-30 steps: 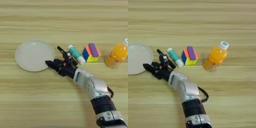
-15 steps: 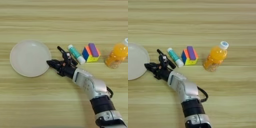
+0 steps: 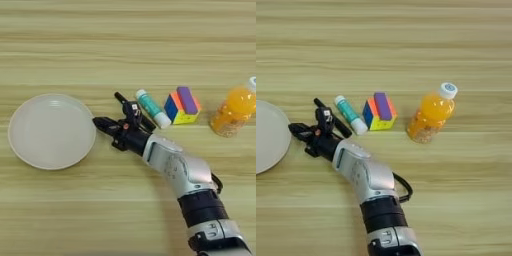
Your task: Move the objects on the table
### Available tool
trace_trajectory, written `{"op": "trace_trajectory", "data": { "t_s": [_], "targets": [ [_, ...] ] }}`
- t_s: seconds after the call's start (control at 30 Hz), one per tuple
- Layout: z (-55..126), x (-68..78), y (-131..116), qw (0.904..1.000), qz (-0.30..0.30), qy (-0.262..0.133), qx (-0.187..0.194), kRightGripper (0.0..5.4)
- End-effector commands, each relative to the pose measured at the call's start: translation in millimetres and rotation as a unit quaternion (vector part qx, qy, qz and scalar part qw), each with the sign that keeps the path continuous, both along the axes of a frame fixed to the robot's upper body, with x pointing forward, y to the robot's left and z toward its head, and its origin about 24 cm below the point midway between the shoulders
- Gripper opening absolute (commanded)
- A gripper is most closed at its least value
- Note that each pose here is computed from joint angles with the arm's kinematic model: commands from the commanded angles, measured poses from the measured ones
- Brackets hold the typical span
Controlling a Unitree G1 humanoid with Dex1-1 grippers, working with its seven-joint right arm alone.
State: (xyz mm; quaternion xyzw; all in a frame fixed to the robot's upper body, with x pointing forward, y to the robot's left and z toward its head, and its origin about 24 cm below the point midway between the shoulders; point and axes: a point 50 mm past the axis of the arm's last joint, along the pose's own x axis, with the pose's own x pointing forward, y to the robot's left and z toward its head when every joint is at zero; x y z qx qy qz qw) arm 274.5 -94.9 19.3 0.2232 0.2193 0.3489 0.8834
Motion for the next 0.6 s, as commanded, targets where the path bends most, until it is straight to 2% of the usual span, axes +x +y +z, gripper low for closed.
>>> {"op": "trace_trajectory", "data": {
  "t_s": [0.03, 0.23, 0.37, 0.6],
  "targets": [
    [4.1, 3.8, -6, 0.9997, -0.01, -0.005, -0.023, 0.02],
    [3.9, 4.6, -7, 0.9993, -0.005, -0.009, -0.036, 0.02],
    [0.1, -2.2, -2, 0.9996, 0.008, 0.004, -0.027, 0.02],
    [4.8, -16.7, 12, 0.9991, 0.038, -0.002, -0.018, 0.02]
  ]
}}
